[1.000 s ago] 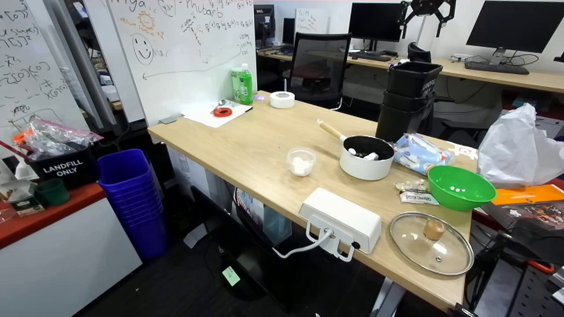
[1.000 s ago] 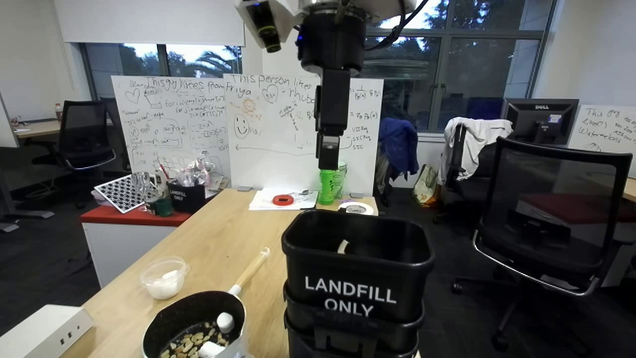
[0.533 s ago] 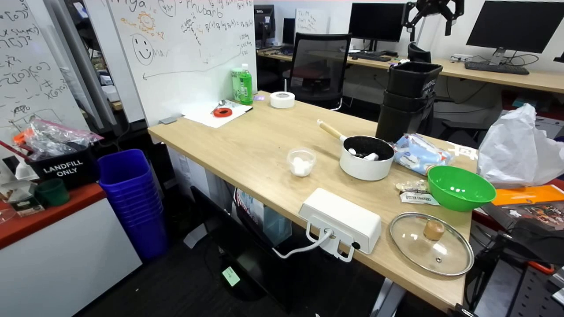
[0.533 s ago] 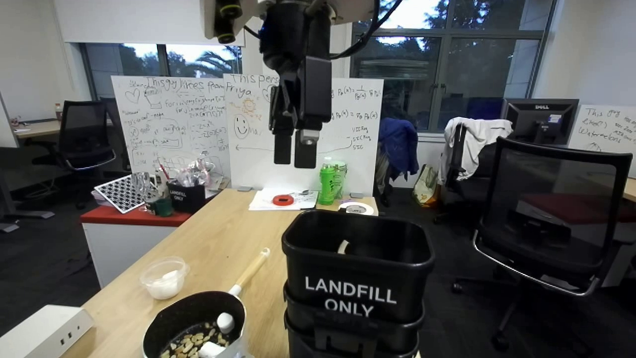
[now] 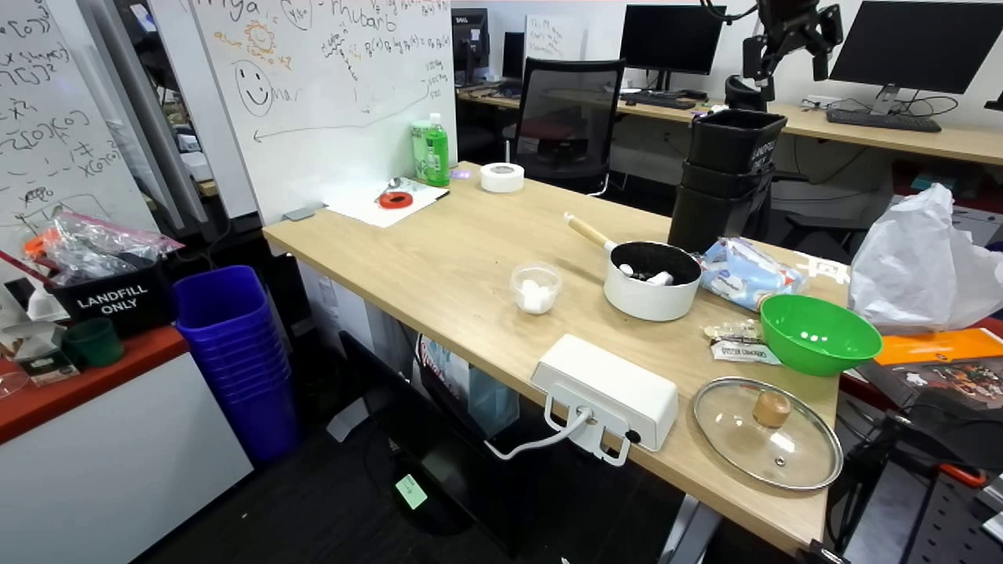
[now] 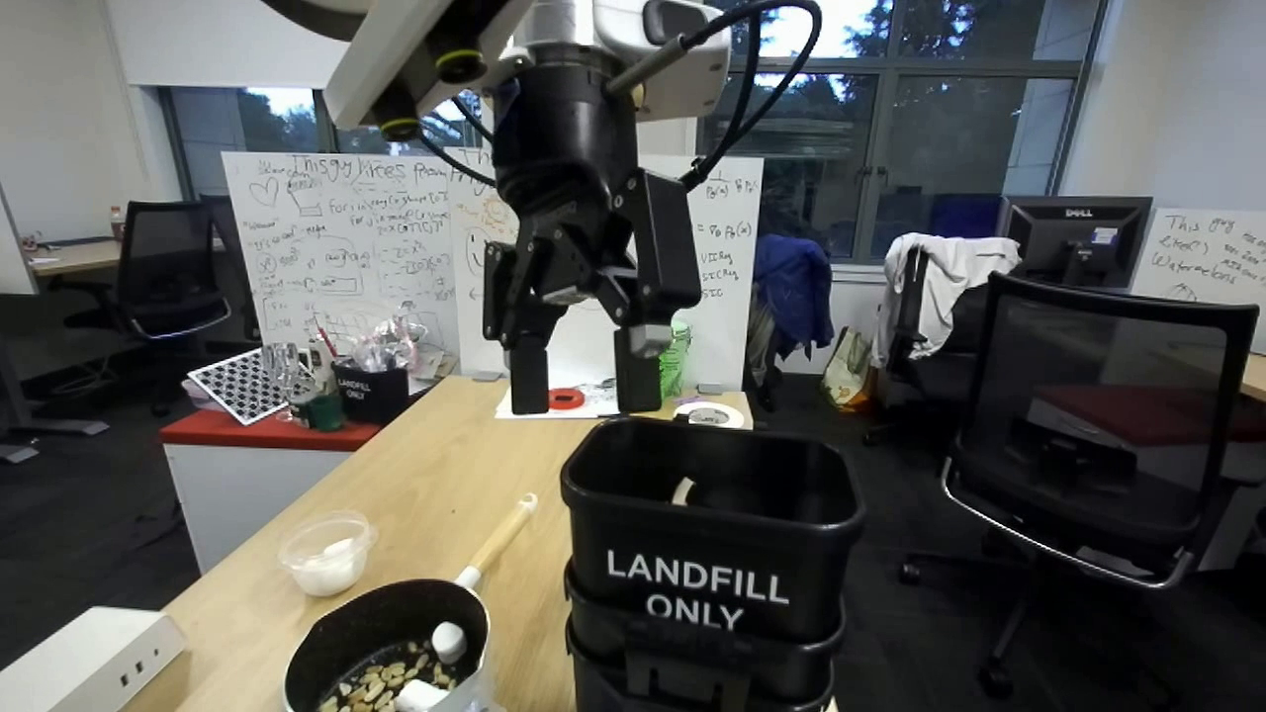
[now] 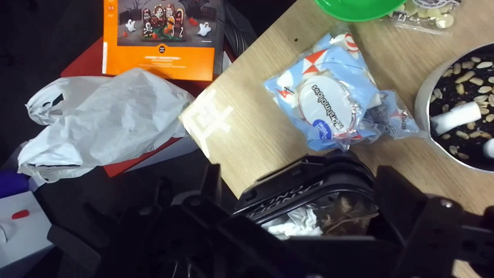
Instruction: Stack the bins
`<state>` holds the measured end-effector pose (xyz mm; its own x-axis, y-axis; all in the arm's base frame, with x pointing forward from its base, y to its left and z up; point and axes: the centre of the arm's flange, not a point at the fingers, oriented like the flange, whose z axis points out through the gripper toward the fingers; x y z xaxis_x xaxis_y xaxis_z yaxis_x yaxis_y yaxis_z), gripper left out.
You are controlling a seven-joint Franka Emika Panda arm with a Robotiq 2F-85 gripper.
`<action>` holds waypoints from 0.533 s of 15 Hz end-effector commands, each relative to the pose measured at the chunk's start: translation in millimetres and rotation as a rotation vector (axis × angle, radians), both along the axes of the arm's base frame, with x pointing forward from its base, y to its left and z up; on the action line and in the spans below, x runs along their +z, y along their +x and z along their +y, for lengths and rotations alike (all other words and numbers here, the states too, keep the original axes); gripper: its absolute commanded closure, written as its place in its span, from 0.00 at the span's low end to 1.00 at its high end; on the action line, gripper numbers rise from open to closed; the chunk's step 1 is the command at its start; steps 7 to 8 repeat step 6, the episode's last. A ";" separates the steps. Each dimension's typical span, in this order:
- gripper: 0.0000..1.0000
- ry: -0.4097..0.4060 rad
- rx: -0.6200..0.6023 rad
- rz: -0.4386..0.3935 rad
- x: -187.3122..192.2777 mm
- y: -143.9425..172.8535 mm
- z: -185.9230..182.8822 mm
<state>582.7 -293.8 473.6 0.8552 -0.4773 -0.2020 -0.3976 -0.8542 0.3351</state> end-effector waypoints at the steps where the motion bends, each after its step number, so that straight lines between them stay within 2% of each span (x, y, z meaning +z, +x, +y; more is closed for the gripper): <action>1: 0.00 0.001 0.008 0.001 0.5 -0.8 0.5; 8: 0.00 0.001 0.016 -0.002 2.7 -0.7 2.8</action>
